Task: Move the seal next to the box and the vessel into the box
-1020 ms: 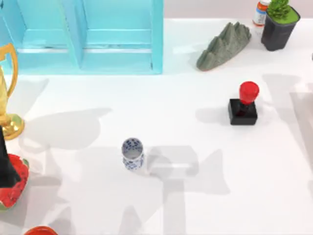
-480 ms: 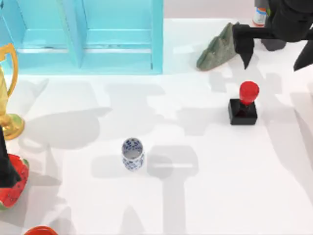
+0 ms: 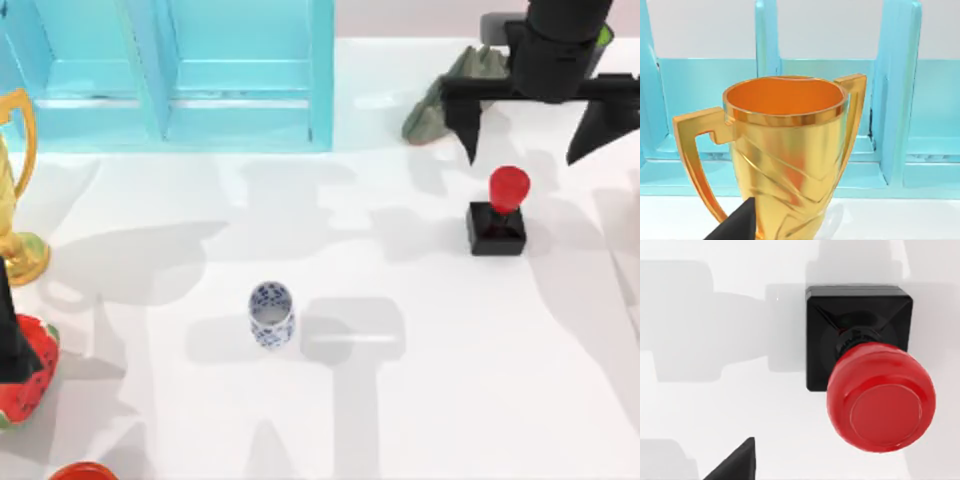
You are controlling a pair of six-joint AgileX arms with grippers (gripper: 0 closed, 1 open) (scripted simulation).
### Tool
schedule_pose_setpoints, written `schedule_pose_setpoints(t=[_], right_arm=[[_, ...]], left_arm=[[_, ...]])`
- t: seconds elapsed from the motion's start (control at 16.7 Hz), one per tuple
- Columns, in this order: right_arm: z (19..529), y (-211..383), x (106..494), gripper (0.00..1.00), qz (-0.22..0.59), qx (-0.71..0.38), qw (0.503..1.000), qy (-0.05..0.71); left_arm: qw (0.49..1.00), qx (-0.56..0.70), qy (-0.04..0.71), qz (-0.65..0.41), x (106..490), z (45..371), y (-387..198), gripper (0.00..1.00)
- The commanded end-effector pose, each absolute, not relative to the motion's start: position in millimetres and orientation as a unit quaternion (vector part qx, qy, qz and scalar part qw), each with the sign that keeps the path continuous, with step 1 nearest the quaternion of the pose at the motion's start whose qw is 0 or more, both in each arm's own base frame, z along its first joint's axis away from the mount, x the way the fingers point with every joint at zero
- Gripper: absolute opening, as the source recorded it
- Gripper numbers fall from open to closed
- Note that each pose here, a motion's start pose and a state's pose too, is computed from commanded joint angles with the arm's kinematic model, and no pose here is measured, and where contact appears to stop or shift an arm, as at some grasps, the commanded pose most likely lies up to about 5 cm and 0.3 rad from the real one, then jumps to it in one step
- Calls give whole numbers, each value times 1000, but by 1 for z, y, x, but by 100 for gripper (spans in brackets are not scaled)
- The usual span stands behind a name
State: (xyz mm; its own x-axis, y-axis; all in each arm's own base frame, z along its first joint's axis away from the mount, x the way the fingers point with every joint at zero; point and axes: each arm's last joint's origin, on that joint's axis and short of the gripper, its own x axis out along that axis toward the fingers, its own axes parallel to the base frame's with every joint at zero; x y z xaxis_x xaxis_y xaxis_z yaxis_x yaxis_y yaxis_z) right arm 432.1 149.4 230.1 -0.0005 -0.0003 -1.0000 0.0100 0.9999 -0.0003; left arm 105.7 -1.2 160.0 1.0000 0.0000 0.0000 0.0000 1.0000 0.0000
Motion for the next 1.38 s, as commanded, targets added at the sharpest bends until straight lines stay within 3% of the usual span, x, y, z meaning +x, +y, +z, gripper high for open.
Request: schedule_pose_setpoints(t=[0.3, 0.66, 0.96, 1.38], right_arm=[[220, 149, 434, 100, -4, 3, 707, 708], [157, 150, 433, 100, -4, 3, 707, 707], [150, 149, 432, 100, -4, 3, 707, 707], [150, 149, 432, 47, -4, 3, 707, 707]], left_arm=[[1000, 0, 0, 0, 106, 160, -1, 100], [1000, 0, 0, 0, 106, 160, -1, 100], [1000, 0, 0, 0, 106, 160, -1, 100], [1000, 0, 0, 0, 106, 160, -1, 100]])
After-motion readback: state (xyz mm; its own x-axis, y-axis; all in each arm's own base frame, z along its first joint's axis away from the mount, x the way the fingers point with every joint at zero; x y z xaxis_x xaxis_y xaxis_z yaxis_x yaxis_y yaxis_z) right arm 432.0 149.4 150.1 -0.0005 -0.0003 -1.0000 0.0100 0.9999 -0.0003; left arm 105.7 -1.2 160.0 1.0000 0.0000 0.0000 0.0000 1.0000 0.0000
